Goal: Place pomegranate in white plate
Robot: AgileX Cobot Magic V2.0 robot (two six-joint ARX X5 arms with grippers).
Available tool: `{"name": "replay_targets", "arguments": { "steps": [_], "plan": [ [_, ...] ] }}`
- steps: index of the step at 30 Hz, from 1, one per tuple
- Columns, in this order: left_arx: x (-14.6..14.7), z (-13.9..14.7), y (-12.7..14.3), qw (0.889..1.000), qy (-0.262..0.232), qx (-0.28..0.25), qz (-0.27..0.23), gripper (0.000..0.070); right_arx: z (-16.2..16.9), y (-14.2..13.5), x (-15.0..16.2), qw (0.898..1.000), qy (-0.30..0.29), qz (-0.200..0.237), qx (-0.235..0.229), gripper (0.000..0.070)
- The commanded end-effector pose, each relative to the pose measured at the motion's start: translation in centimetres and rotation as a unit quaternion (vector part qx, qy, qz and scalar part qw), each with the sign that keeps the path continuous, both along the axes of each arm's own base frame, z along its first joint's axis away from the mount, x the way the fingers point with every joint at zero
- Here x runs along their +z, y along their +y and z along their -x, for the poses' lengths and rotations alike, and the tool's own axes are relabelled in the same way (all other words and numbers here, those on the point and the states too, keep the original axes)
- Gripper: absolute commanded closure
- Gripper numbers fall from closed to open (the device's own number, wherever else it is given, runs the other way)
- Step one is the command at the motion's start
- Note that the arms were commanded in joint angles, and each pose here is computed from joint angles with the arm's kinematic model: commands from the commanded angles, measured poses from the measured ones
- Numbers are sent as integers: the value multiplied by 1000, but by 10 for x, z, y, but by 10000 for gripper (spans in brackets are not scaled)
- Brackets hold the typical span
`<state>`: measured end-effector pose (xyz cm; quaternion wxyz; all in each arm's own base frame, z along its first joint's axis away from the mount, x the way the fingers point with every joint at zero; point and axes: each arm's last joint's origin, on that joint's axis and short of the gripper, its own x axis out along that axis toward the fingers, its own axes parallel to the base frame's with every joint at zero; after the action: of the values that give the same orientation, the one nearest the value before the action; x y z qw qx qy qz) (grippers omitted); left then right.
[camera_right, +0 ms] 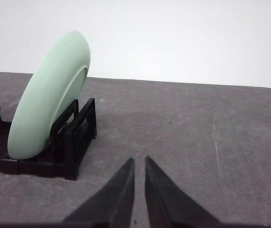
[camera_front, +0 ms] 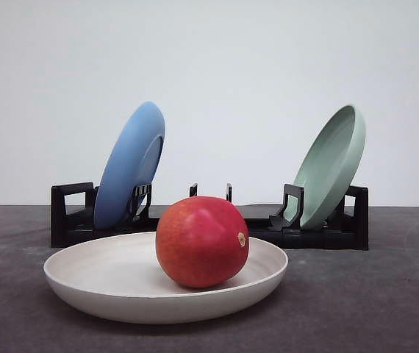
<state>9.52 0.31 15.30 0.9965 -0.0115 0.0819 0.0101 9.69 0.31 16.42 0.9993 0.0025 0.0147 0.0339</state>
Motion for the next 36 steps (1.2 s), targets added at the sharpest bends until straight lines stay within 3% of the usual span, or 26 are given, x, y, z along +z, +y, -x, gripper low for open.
{"name": "replay_targets", "arguments": {
  "steps": [1, 36],
  "plan": [
    [-4, 0, 0, 1000, 7, 3, -3, 673, 0, 0, 0, 1000, -3, -5, -1, 664],
    [-4, 0, 0, 1000, 7, 3, -3, 673, 0, 0, 0, 1000, -3, -5, -1, 664]
  ]
}}
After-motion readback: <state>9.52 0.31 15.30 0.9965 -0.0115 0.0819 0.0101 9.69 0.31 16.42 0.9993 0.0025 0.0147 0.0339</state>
